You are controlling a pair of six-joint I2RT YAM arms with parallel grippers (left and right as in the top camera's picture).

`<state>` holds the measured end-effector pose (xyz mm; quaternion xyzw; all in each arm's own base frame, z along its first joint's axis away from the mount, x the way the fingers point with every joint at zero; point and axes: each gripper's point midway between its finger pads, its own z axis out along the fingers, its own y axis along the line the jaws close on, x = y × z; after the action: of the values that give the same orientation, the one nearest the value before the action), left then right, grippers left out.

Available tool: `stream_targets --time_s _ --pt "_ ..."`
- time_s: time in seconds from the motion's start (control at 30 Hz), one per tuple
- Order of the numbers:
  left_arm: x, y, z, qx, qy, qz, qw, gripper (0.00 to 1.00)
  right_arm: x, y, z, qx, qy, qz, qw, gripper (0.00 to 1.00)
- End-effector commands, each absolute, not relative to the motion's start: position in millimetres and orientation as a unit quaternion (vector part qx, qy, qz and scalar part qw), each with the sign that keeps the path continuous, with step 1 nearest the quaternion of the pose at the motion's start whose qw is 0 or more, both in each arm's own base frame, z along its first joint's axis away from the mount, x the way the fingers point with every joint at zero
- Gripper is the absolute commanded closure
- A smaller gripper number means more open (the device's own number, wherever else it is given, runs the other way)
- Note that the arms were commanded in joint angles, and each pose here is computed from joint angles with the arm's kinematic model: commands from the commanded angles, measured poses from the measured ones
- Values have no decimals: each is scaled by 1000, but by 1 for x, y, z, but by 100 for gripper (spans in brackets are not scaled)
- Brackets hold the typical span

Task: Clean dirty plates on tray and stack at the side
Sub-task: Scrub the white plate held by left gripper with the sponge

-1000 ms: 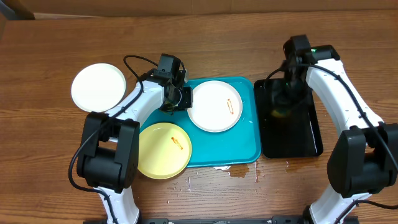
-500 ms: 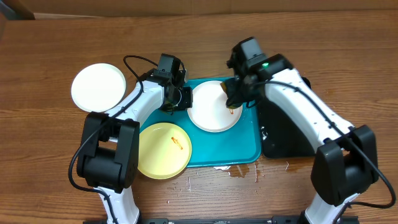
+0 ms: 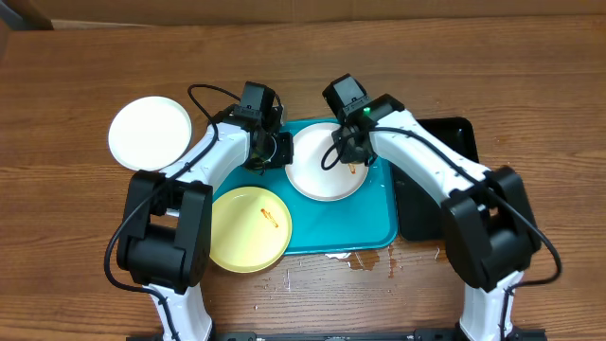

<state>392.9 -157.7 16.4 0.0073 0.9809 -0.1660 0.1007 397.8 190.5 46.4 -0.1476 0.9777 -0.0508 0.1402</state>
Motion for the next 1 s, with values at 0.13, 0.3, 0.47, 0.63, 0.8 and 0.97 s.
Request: stream_targets --time_s 0.13,0.3,0.47,0.63,0.8,0.97 --pt "400 -159 22 9 980 -163 112 95 404 191 30 -148 978 -61 131 96" --pt "400 -159 22 9 980 -163 112 95 393 200 11 -154 983 -31 96 96" --pt "400 -159 22 9 980 -163 112 95 379 204 0 -146 987 -13 60 93" --pt "400 -159 22 9 980 -163 112 95 360 211 -2 -143 989 19 20 95" --pt "400 -159 22 9 980 -163 113 96 349 218 -1 -144 989 47 -3 96" --pt "400 -159 22 9 980 -163 113 96 348 225 0 -139 987 77 -11 96"
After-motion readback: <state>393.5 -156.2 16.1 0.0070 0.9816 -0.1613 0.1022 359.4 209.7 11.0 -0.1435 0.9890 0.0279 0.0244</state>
